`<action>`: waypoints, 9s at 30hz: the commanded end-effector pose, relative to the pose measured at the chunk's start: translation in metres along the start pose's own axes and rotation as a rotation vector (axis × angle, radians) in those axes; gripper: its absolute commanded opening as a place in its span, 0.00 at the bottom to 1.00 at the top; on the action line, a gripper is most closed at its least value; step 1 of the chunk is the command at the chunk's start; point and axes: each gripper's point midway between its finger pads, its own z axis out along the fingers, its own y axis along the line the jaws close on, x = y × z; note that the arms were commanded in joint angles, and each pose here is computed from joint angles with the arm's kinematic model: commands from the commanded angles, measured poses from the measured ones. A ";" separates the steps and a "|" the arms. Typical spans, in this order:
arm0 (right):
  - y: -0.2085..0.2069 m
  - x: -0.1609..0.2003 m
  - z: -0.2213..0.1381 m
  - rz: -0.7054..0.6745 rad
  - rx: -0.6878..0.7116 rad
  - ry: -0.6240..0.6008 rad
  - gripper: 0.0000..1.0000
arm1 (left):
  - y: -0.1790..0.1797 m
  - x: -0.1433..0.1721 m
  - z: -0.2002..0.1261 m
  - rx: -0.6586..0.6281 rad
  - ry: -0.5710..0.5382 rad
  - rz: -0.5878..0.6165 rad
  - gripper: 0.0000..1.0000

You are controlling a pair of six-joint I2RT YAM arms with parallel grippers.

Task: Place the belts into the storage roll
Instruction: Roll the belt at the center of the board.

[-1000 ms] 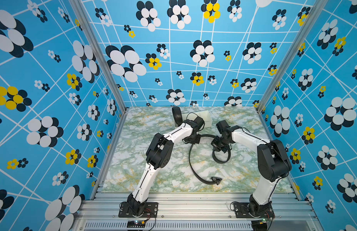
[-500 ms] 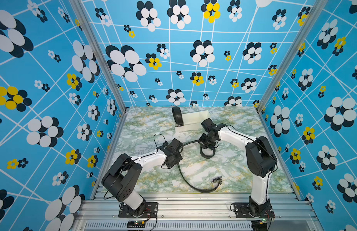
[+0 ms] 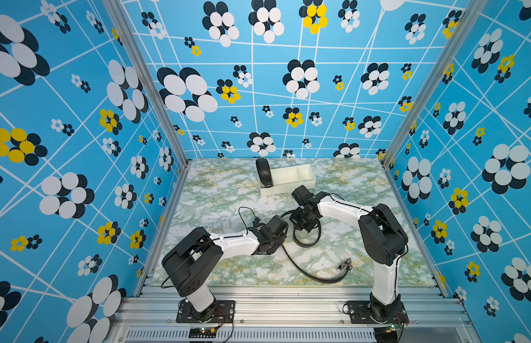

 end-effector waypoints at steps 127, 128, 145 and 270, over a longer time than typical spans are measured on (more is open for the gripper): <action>-0.260 -0.194 -0.108 0.136 0.139 -0.133 0.00 | 0.092 0.006 -0.013 -0.653 0.510 1.655 0.00; -0.254 -0.197 -0.106 0.128 0.121 -0.138 0.00 | 0.092 0.015 -0.012 -0.634 0.524 1.693 0.00; -0.098 -0.231 -0.070 -0.094 -0.142 -0.105 0.00 | 0.050 0.116 0.013 -0.372 0.592 2.047 0.00; -0.243 0.029 -0.062 -0.002 0.132 0.075 0.00 | -0.083 0.035 -0.026 -0.084 0.290 1.481 0.93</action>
